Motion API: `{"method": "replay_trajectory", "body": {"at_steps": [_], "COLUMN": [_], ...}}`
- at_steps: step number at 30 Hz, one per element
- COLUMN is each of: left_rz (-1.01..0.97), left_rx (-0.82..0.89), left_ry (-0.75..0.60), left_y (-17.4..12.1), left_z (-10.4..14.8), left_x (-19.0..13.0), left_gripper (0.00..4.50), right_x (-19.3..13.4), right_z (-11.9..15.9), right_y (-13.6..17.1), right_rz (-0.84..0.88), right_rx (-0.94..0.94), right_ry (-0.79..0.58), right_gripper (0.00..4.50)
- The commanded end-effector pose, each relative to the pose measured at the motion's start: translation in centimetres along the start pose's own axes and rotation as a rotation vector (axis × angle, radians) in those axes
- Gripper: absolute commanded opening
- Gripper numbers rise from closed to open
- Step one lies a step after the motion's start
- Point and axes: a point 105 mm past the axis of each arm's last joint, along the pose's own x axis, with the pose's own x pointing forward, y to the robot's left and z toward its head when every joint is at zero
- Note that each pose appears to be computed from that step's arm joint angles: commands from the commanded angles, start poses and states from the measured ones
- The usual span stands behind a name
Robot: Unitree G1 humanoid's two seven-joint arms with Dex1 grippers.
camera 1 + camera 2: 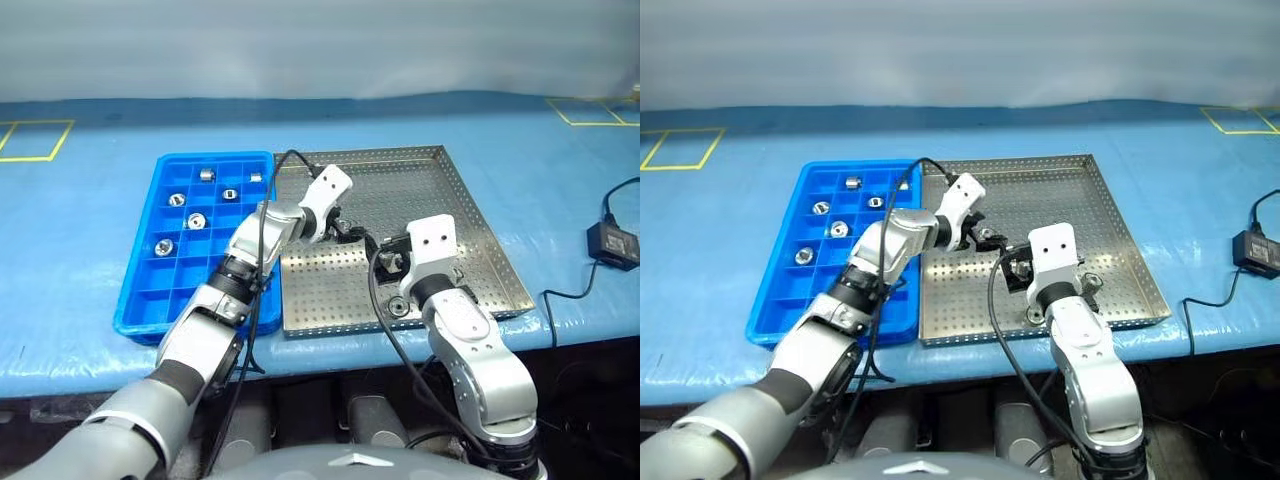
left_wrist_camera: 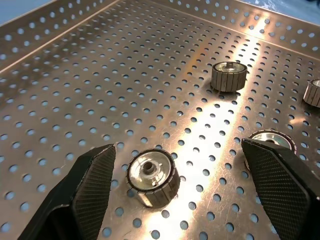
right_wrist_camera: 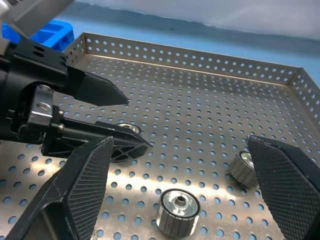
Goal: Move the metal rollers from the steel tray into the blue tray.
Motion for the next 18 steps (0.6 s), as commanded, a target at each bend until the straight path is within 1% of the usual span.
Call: {"method": "replay_trajectory", "body": {"at_steps": [1, 4, 7, 11, 14, 15, 16, 18], "left_rz": [0.032, 0.081, 0.129, 0.215, 0.233, 0.231, 0.229, 0.224], "left_rx": [0.131, 0.148, 0.129, 0.037, -0.043, -0.067, -0.081, -0.089], "left_ry": [0.025, 0.054, 0.066, 0.096, 0.105, 0.103, 0.097, 0.082], "left_y": [0.1, 0.7, 1.5, 3.1, 3.5, 3.5, 3.4, 3.3], "left_z": [0.5, 0.0, -0.5, -1.9, -2.9, -3.0, -3.0, -2.7], "left_x": [0.8, 1.3, 1.3, 0.8, 0.6, 0.5, 0.5, 0.3], "left_gripper": [4.37, 4.37, 4.37, 4.37, 4.37, 4.01, 3.79, 3.17], "right_x": [-0.8, -1.0, -1.1, -1.2, -1.1, -1.0, -0.9, -0.8], "right_z": [1.2, 1.1, 1.0, 1.0, 1.0, 1.1, 1.1, 1.2], "right_y": [-0.3, -0.4, -0.5, -0.6, -0.6, -0.5, -0.5, -0.4], "right_rz": [-0.035, -0.049, -0.057, -0.065, -0.062, -0.06, -0.056, -0.049], "right_rx": [0.003, 0.008, 0.012, 0.013, 0.012, 0.011, 0.01, 0.008], "right_ry": [-0.05, -0.048, -0.047, -0.046, -0.048, -0.049, -0.05, -0.052], "right_gripper": [4.5, 4.5, 4.5, 4.5, 4.5, 4.5, 4.5, 4.5]}}
